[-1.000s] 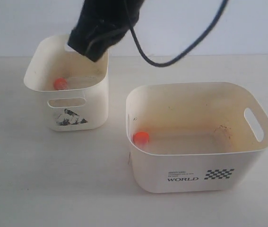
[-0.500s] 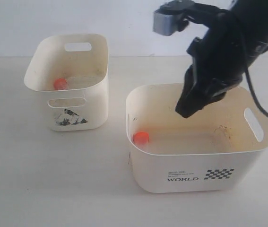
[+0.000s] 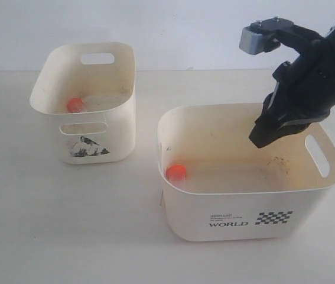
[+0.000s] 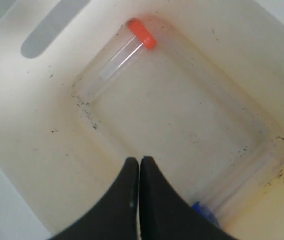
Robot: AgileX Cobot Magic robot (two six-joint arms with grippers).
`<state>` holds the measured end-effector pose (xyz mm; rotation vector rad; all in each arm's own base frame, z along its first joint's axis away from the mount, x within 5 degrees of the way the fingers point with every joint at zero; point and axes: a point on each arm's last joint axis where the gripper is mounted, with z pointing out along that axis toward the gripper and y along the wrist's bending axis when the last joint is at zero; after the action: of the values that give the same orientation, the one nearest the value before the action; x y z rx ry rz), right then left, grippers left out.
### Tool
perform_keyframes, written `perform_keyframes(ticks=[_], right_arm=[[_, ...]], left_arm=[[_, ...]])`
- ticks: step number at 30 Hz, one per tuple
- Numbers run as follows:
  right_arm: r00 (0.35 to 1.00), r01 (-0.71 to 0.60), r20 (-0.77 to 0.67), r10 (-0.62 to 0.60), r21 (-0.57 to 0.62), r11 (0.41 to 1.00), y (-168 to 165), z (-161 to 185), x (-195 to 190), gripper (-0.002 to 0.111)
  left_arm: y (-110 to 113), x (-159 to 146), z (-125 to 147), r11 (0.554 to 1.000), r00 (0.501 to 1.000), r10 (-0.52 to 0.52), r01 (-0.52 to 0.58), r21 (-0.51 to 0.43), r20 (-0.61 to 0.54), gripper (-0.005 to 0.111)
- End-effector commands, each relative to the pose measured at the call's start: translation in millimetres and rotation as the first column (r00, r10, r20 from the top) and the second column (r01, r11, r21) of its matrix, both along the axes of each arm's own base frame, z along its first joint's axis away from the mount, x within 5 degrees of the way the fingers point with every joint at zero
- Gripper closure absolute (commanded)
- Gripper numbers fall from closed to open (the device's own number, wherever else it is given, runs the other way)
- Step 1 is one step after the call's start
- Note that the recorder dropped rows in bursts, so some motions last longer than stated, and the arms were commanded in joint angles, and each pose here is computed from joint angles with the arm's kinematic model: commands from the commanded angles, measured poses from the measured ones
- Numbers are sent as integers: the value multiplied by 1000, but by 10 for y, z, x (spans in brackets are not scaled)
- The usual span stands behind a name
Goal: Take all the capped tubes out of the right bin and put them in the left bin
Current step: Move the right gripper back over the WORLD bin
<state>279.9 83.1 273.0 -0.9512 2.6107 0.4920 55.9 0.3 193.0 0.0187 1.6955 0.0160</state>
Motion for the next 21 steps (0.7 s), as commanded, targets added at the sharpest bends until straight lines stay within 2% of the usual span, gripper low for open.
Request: perform_keyframes(ticks=[1,8,12,16,21], right_arm=[[1000,11,-12,-11,-31,999,-42,-108,50,109],[992,8,-128,-16,-66,998,128,-385,106,109],[996,45,-66,-60,-214,976,236,-443,127,109],[996,53,-56,-67,-217,975,235,-454,144,109],[992,45,-100,-70,-236,971,258,-676,227,109]], left_arm=[[1,-1,12,1000,1000,2,-2,-7,3,102],[1,-1,12,1000,1000,2,-2,-7,3,102],[1,-1,12,1000,1000,2,-2,-7,3,102],[1,-1,12,1000,1000,2,-2,-7,3,102],[1,-1,12,1000,1000,2,-2,-7,3,102]])
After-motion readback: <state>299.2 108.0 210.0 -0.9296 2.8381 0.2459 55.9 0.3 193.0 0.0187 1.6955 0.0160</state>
